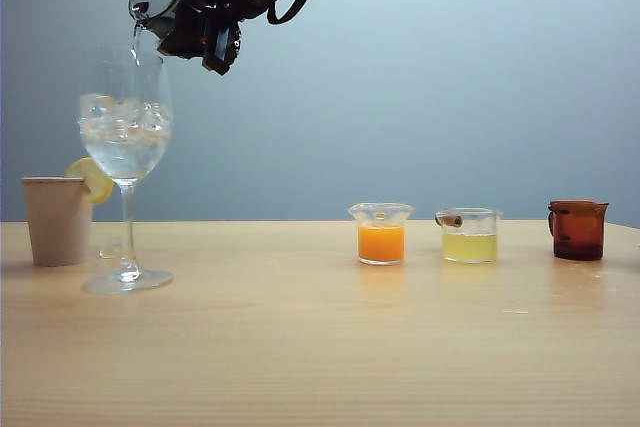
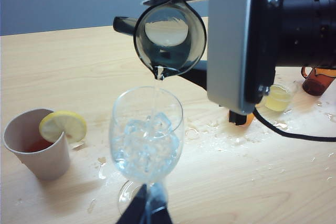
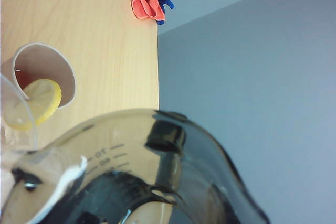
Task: Pick up the first measuring cup from the left, pour the coconut rum inside into the goblet, and finally put the measuring cup back in its original place.
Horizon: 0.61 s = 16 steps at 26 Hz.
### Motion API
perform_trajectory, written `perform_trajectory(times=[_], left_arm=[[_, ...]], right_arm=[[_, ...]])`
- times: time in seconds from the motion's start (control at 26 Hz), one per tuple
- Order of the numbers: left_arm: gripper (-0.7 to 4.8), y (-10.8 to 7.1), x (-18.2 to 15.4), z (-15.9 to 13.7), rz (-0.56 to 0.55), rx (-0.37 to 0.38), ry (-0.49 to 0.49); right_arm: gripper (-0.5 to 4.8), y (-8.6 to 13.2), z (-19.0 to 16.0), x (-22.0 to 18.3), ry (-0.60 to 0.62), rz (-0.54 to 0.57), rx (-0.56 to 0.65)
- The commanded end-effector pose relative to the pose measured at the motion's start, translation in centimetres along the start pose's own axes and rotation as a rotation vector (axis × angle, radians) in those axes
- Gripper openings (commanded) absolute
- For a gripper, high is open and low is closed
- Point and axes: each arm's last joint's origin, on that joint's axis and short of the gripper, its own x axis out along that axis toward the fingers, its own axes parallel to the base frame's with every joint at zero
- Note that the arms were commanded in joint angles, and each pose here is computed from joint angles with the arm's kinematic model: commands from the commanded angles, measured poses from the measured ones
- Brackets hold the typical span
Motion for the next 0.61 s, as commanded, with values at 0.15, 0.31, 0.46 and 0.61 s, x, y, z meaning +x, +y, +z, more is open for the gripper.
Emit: perform_trajectory(times=[0.15,0.31,0.46,0.61], left_arm=[[-0.03,-0.01,-0.09,0.18,-0.003,0.006,-0.014],[-0.03,-0.01,-0.09,0.18,-0.003,0.006,-0.014],[-0.03,-0.01,-0.09,0.18,-0.003,0.006,-0.014],[-0.03,-0.01,-0.09,0.18,-0.003,0.006,-0.014]], right_arm=[[2.37,-0.69,0.68,-0.2,-0.023,-0.037,-0.019],[2.37,-0.68,0.73,-0.2,-0.024,-0.038,-0.027],[2.37,-0.71,0.74,-0.2,-0.025,-0.041,-0.058],[2.37,-0.71,0.76,-0.19,-0.024,-0.042,-0.098]])
